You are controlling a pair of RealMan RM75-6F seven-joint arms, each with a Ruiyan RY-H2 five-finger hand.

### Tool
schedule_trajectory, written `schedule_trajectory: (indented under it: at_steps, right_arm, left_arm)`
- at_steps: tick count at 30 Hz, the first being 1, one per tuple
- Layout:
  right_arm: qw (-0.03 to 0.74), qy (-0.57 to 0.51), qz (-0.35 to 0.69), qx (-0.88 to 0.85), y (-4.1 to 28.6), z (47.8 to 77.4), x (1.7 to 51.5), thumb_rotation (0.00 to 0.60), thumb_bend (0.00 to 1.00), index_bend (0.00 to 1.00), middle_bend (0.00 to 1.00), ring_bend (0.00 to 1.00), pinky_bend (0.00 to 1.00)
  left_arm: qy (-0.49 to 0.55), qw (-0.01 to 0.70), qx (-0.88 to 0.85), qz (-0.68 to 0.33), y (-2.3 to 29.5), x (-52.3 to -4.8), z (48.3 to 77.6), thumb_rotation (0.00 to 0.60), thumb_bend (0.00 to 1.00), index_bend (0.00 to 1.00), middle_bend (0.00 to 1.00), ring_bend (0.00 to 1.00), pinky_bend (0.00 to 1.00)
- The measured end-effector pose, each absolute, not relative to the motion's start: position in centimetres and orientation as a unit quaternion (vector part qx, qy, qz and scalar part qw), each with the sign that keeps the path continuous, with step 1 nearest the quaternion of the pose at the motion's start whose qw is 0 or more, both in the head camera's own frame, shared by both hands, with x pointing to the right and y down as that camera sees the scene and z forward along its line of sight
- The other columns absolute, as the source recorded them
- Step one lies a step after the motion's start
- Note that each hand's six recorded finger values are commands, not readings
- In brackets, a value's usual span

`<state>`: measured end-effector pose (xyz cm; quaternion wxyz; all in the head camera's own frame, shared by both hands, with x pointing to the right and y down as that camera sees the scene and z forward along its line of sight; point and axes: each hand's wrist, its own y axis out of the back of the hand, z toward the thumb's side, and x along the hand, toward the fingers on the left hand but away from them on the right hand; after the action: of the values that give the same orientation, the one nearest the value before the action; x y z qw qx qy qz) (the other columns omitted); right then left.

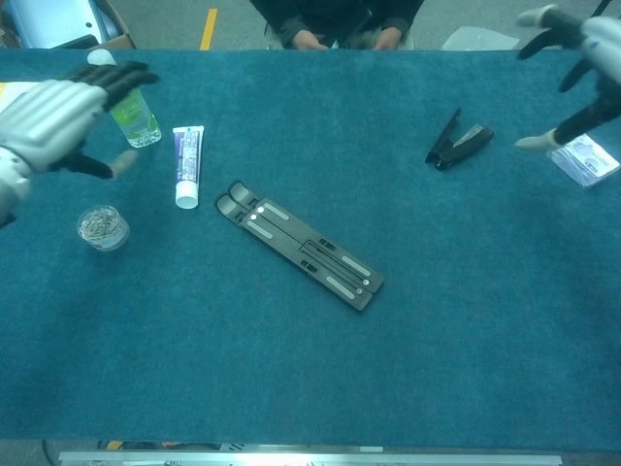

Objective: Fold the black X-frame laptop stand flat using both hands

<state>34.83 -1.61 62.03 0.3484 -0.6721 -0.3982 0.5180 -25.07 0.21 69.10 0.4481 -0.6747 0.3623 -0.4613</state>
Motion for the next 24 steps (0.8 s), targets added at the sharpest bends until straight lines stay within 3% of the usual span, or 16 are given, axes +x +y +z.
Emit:
schedule_trajectory:
  at_steps: [11, 24]
  right_arm:
    - [0.404, -0.452, 0.54, -0.583, 2.7, 60.3, 41.7, 0.6, 0.0, 0.0, 0.19, 0.09, 0.32]
    - [0.393, -0.48, 0.566, -0.543, 8.2, 59.2, 46.5, 0.6, 0.0, 0.0, 0.19, 0.09, 0.31]
  left_arm:
    - [0.43, 0.429, -0.64, -0.471, 2.3, -32.7, 65.9, 0.6, 0.39, 0.0, 0.0, 0.0, 0.0]
    - [0.482, 0.409, -0.599, -0.491, 7.2, -37.9, 63.0, 0.6, 0.39, 0.0, 0.0, 0.0, 0.0]
